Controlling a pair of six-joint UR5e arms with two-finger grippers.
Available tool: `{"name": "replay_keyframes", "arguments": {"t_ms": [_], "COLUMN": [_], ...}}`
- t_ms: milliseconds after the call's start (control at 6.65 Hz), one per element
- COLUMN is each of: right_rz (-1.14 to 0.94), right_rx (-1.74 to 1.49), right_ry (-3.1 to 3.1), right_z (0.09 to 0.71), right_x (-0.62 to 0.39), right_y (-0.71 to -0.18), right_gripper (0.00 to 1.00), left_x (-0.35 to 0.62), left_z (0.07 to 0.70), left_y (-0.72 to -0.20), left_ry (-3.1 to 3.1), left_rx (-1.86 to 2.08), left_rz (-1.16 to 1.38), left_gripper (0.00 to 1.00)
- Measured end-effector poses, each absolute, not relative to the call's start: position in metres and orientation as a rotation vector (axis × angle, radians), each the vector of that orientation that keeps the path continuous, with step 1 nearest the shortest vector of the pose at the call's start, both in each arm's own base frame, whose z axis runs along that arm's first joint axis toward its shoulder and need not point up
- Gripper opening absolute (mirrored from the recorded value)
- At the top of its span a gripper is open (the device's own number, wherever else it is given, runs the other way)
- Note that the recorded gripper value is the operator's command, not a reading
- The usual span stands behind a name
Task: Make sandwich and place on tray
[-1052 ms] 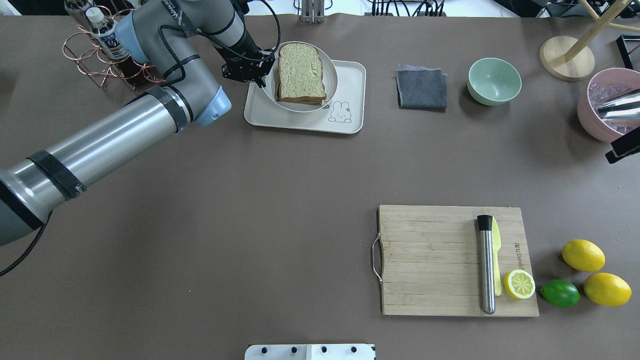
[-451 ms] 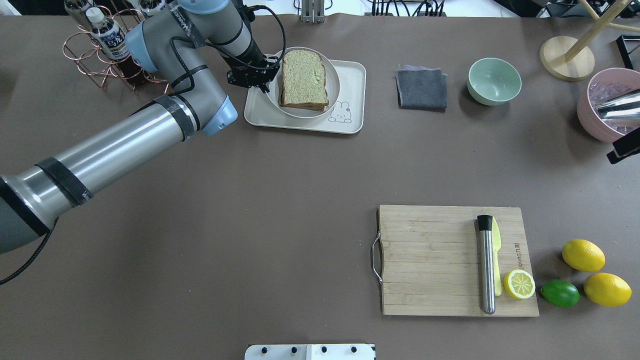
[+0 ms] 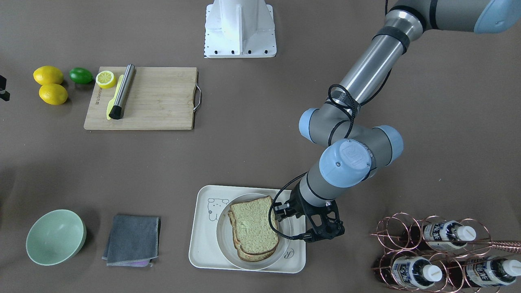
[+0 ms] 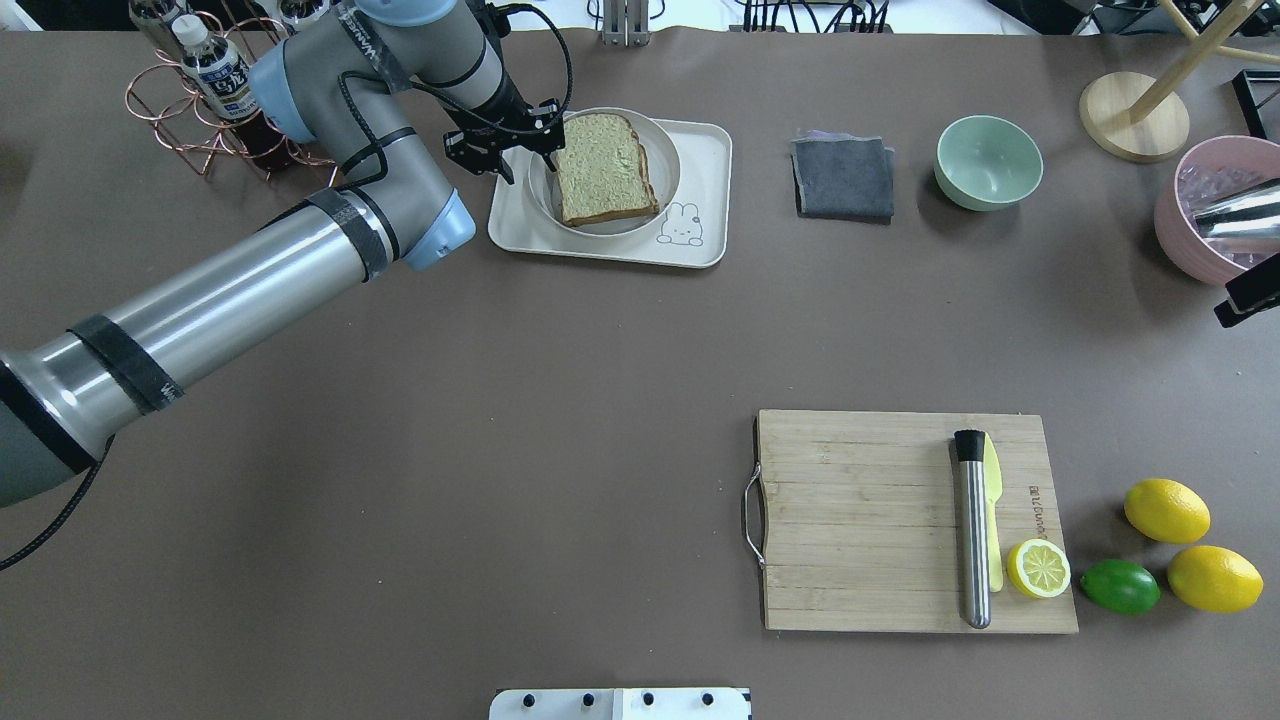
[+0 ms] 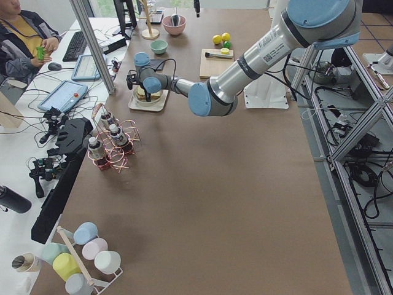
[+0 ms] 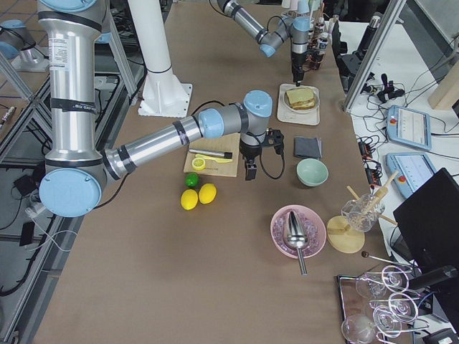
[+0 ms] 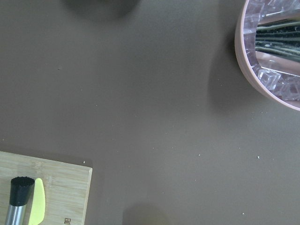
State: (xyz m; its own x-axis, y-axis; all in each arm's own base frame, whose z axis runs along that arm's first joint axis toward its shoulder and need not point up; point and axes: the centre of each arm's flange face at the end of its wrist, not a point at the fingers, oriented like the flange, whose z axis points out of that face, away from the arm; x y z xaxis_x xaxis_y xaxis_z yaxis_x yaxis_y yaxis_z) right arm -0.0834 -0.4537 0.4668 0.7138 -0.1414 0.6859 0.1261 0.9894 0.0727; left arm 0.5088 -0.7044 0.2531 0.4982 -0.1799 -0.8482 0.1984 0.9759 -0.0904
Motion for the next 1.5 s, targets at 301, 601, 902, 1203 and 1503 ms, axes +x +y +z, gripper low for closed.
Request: {"name": "replay_keyframes", "arguments": {"t_ms": [301, 601, 902, 1203, 1503], "right_rz": [-0.151, -0.153, -0.153, -0.149, -0.147], "right_rx": [0.02, 0.023, 0.021, 0.009, -0.001], "right_ry": [-0.761, -0.762, -0.761, -0.757, -0.763], "right_z": [0.468, 0.467, 0.469, 0.478, 0.487], "right_x": [-0.084, -0.084, -0.085, -0.091, -0.09], "right_y": [-0.455, -0.455, -0.459, -0.477, -0.487], "right_gripper": [1.0, 1.0, 1.0, 1.0, 1.0], "left_x": [0.474, 0.41, 0.311, 0.219, 0.131], "left_z": [0.27, 0.286, 0.314, 0.352, 0.402], "left_y": [-0.67, -0.628, -0.58, -0.543, -0.506], "left_ry": [0.983, 0.859, 0.788, 0.73, 0.678], "left_rx": [-0.006, -0.021, 0.034, 0.083, 0.113], "left_rz": [-0.225, -0.122, 0.024, 0.14, 0.214], "left_gripper": [0.73, 0.76, 0.96, 0.96, 0.97]}}
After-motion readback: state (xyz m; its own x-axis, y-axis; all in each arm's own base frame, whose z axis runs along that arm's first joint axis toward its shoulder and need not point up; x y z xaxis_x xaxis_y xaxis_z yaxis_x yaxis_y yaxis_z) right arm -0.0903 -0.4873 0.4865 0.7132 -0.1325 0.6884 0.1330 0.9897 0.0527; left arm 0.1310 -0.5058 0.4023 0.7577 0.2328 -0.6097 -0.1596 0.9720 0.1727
